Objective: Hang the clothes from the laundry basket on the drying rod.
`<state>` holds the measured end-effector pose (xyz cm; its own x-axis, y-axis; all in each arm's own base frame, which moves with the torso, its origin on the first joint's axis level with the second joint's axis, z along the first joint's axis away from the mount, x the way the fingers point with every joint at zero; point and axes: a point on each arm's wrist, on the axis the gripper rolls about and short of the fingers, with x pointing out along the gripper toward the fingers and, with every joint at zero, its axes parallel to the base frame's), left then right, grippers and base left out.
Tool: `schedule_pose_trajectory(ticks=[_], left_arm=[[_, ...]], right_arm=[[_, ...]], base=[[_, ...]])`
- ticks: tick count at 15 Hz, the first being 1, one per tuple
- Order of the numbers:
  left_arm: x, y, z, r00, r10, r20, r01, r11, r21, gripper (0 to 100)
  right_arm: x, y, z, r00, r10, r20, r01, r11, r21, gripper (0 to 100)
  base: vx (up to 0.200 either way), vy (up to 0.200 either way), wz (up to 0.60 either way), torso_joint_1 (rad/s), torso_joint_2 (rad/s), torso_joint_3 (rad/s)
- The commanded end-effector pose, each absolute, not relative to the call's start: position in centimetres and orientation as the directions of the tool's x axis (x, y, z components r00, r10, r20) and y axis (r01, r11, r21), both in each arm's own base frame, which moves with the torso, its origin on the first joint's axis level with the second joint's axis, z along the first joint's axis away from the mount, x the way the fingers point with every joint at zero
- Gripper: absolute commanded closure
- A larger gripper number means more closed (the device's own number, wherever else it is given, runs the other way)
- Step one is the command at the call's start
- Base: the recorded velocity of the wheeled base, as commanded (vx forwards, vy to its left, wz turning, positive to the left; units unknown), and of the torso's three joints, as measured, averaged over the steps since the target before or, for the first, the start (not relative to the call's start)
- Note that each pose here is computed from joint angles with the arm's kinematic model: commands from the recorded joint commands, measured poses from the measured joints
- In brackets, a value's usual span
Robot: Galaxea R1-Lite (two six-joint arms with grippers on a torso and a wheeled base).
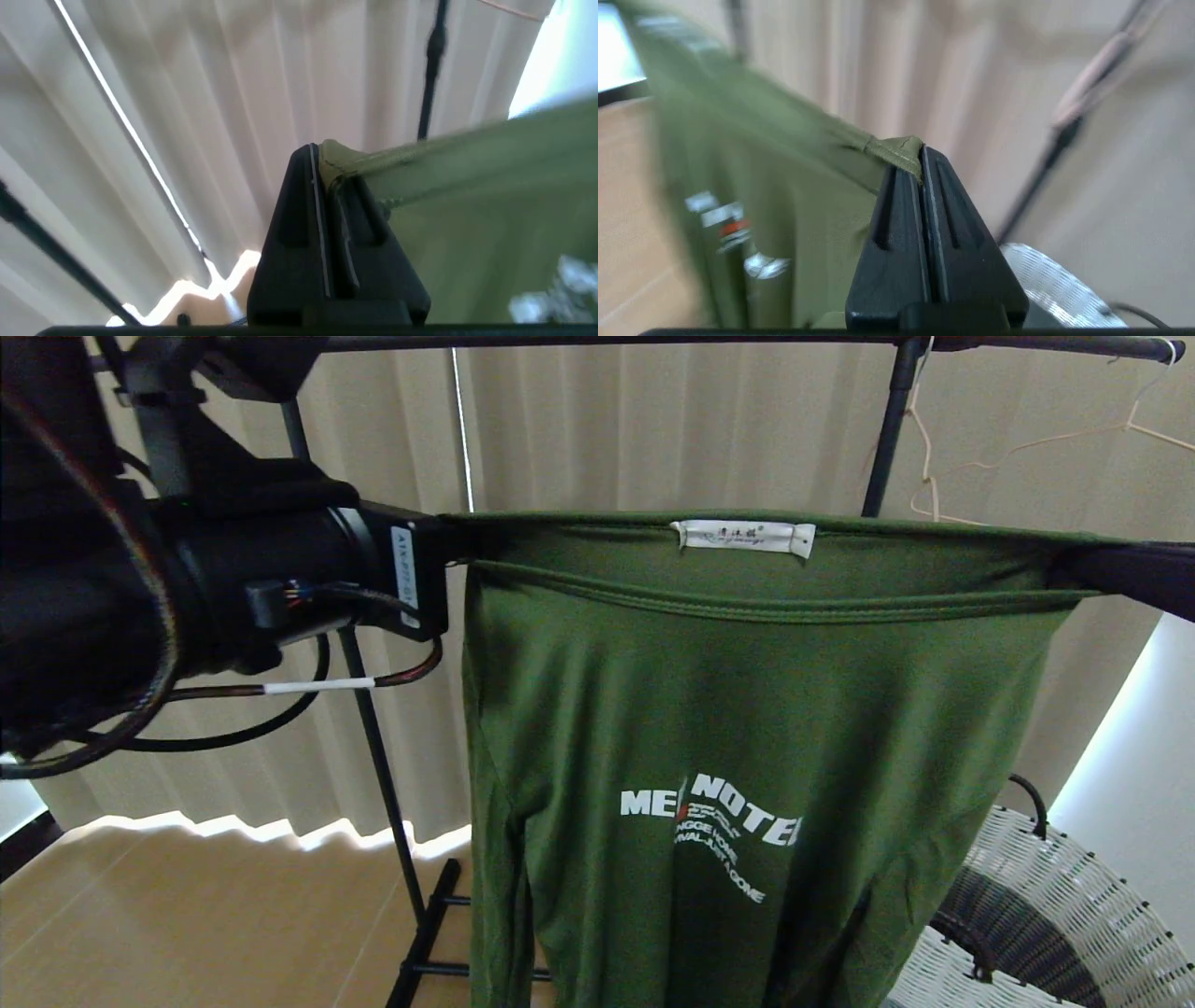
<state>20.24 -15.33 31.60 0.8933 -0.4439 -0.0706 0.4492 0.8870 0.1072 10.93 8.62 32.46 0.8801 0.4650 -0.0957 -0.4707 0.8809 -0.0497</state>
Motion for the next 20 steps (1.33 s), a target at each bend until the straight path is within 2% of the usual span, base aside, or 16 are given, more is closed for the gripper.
schedule_pose_trajectory(ticks=[1, 7, 11, 14, 20], left_arm=[[22.8, -17.2, 30.7, 0.893, -0.436, -0.108, 0.446, 0.89, 0.094, 100], [23.3, -17.5, 30.6, 0.894, -0.433, -0.112, 0.442, 0.894, 0.074, 100], [20.2, -15.1, 31.3, 0.897, -0.433, -0.09, 0.44, 0.895, 0.079, 100], [17.7, -13.2, 31.9, 0.892, -0.437, -0.115, 0.447, 0.891, 0.083, 100], [14.6, -11.1, 32.7, 0.884, -0.454, -0.111, 0.464, 0.881, 0.089, 100]], right_arm=[[9.4, 7.9, 32.6, 0.862, 0.503, -0.066, -0.506, 0.862, -0.039, 100], [9.9, 8.2, 31.8, 0.859, 0.503, -0.096, -0.509, 0.859, -0.055, 100], [11.6, 8.2, 31.8, 0.899, 0.428, -0.095, -0.434, 0.9, -0.054, 100], [13.8, 9.1, 31.9, 0.915, 0.397, -0.069, -0.4, 0.915, -0.049, 100], [16.1, 10.7, 32.8, 0.916, 0.399, -0.041, -0.401, 0.915, -0.04, 100]], base=[[0.0, 0.0, 0.0, 0.0, 0.0, 0.0], [0.0, 0.0, 0.0, 0.0, 0.0, 0.0], [0.0, 0.0, 0.0, 0.0, 0.0, 0.0], [0.0, 0.0, 0.0, 0.0, 0.0, 0.0], [0.0, 0.0, 0.0, 0.0, 0.0, 0.0]])
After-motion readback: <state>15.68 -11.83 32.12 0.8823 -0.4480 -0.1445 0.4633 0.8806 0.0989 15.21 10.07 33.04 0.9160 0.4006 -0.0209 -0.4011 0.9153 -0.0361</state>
